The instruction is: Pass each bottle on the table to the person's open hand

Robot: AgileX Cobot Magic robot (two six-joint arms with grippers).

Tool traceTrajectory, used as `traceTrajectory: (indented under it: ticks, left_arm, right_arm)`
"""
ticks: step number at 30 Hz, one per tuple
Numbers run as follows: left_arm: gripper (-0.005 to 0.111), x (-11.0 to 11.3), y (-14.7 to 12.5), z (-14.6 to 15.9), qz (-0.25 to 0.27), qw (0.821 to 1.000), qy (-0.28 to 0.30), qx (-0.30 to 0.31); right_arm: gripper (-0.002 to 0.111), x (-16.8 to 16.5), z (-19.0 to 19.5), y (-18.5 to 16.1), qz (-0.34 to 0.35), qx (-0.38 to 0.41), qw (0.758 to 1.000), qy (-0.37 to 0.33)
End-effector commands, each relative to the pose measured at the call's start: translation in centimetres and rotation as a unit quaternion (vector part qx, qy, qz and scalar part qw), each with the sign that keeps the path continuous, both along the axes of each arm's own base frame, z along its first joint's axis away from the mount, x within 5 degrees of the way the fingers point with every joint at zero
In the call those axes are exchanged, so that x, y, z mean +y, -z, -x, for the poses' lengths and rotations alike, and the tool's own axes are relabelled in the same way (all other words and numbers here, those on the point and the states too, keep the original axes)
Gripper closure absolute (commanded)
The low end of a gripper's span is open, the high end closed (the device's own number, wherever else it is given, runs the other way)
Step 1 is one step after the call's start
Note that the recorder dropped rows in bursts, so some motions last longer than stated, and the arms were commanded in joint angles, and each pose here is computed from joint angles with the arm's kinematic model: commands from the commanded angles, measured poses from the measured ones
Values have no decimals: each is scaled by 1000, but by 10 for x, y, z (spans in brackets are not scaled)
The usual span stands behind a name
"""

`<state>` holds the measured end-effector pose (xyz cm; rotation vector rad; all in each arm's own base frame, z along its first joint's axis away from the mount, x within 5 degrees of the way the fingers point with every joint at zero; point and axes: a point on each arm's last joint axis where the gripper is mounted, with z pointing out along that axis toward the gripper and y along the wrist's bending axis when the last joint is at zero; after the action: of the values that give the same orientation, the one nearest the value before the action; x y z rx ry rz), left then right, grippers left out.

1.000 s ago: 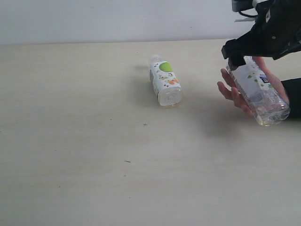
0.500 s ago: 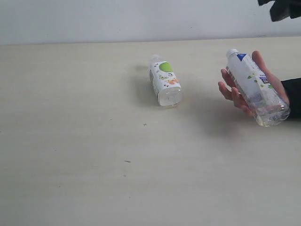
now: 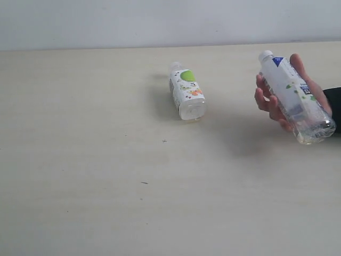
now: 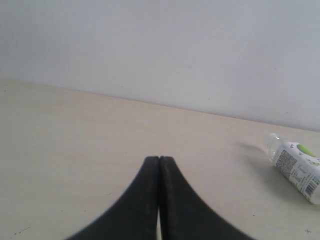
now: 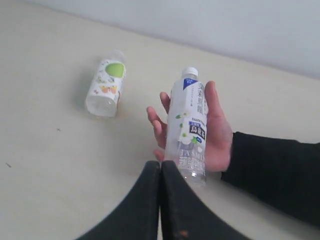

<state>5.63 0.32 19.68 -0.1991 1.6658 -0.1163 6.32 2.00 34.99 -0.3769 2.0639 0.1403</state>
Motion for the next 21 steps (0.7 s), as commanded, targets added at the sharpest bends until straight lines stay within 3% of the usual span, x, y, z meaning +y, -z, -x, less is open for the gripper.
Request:
traceTrajectory:
  ticks: [1, 6, 13, 21]
  left_arm:
    - [107, 0, 1, 0, 3, 1000, 0, -3]
    - [107, 0, 1, 0, 3, 1000, 0, -3]
    - [107, 0, 1, 0, 3, 1000, 0, -3]
    - [107, 0, 1, 0, 3, 1000, 0, -3]
  right_arm:
    - [108, -11, 47, 13, -18, -87, 996, -8]
    - [108, -21, 79, 28, -22, -160, 987, 1]
    - [108, -22, 67, 55, 20, -108, 994, 9]
    - [108, -22, 67, 53, 16, -117, 993, 10]
